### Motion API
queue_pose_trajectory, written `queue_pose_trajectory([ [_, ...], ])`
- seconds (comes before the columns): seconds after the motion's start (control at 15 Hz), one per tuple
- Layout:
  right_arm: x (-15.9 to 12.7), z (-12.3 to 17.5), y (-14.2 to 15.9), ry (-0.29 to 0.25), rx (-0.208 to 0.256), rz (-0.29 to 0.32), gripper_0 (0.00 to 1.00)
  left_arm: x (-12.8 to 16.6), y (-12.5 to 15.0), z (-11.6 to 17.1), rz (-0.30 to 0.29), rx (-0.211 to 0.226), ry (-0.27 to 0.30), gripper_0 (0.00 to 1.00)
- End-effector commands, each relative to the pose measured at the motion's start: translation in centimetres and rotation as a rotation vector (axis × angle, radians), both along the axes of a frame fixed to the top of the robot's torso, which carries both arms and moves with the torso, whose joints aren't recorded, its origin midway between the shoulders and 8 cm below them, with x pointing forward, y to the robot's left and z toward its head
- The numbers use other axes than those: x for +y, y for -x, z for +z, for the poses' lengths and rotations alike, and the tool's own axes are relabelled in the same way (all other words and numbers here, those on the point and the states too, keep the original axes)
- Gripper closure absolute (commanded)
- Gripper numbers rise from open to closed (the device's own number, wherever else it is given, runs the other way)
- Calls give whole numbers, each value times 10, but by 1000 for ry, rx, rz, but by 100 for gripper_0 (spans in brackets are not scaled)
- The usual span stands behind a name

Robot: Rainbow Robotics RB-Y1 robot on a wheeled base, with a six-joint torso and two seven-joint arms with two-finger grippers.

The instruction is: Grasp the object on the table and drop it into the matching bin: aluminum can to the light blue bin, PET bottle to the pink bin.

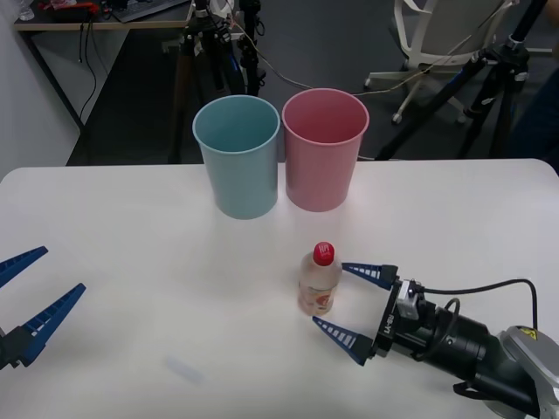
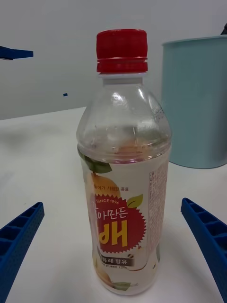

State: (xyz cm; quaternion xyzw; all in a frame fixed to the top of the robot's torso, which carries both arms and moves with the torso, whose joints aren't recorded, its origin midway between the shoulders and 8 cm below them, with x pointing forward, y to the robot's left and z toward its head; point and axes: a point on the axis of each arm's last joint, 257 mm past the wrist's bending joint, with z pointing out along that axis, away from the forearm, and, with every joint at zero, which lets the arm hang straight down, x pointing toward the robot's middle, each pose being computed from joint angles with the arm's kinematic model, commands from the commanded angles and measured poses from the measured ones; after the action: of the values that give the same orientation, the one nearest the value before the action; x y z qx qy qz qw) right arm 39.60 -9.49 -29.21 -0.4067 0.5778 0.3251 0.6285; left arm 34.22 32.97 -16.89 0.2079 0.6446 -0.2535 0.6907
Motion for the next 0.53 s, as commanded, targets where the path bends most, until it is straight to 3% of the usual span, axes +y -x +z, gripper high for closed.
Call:
queue_pose_trajectory([
  [0.07, 9, 4, -7, -19, 1, -16, 0, 0, 0, 0, 0, 0, 0, 0],
  [0.53, 31, 6, -25, -23, -4, -59, 0, 0, 0, 0, 0, 0, 0, 0],
])
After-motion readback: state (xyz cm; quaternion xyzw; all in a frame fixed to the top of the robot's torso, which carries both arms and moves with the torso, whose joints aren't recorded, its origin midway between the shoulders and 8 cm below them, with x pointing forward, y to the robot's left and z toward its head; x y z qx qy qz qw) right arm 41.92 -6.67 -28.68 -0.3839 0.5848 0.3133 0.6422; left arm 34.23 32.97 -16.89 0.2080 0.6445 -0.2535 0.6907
